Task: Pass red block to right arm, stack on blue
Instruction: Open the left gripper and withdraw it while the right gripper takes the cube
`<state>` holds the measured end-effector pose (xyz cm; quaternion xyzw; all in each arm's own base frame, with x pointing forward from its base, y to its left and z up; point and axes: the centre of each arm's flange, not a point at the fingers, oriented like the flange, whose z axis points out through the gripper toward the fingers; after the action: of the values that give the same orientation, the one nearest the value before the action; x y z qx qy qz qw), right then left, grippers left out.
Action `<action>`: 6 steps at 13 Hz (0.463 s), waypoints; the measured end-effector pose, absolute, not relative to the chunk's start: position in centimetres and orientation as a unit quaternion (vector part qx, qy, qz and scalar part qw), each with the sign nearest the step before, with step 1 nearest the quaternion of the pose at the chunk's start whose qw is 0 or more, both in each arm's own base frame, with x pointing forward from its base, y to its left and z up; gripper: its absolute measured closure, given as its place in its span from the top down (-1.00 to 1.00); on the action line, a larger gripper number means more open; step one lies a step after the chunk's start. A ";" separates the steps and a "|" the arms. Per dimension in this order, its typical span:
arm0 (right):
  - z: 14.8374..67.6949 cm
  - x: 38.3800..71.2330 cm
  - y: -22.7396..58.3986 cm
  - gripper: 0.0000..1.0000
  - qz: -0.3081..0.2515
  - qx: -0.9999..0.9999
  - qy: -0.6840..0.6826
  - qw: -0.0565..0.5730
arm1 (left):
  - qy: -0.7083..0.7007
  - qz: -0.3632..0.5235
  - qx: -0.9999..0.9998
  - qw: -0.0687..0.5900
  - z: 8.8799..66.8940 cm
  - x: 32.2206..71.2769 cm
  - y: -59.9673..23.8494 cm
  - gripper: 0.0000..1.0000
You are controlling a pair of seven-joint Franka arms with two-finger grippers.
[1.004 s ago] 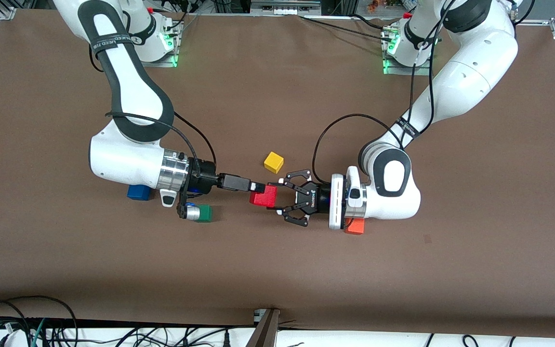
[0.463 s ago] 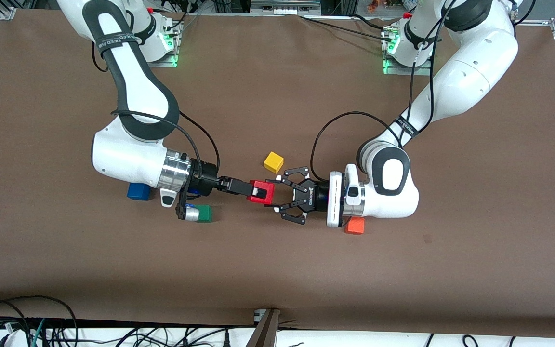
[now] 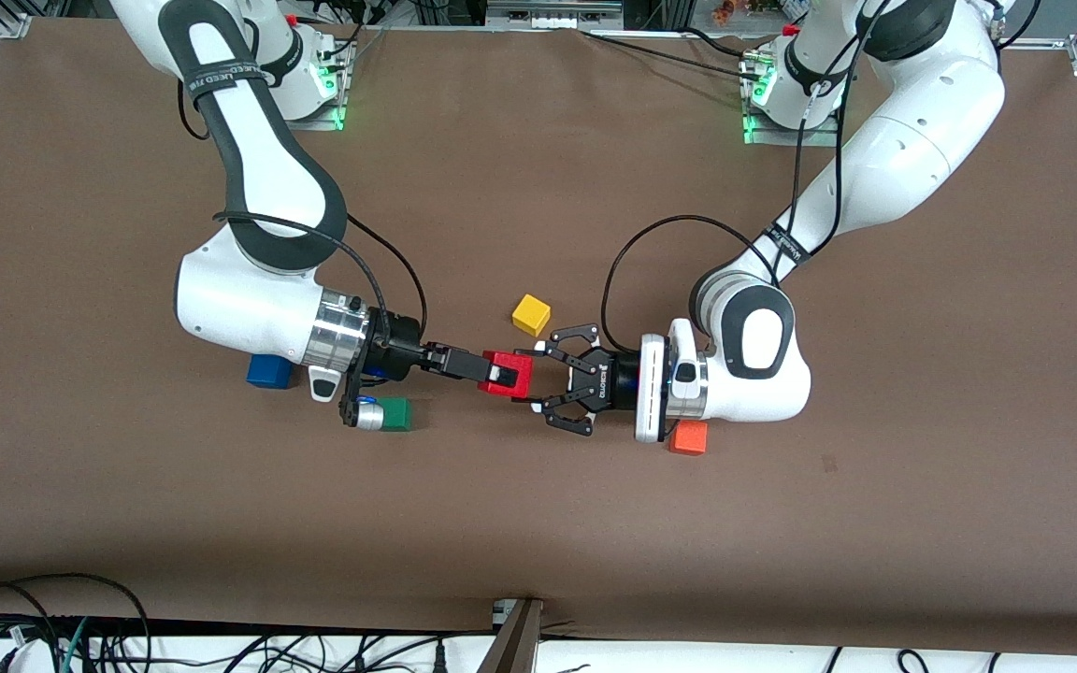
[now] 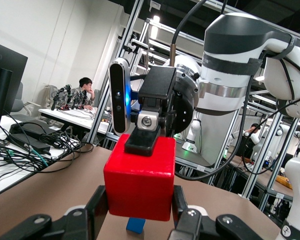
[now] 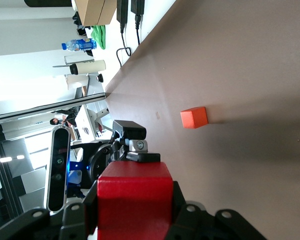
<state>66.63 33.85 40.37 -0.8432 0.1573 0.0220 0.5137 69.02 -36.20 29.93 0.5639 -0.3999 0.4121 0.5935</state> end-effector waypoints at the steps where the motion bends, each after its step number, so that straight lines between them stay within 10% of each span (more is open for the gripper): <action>1: 40.3 66.6 33.9 0.12 0.022 -0.844 0.156 0.513 | -0.391 0.414 0.565 0.597 30.1 69.2 -36.0 0.27; 6: 39.9 66.7 33.5 0.12 0.014 -0.858 0.141 0.494 | -0.396 0.419 0.543 0.610 30.7 71.1 -30.5 1.00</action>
<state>66.70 33.47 39.93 -0.8580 0.1413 0.0135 0.4937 71.07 -30.54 30.74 0.5431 -0.3964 0.4193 0.6100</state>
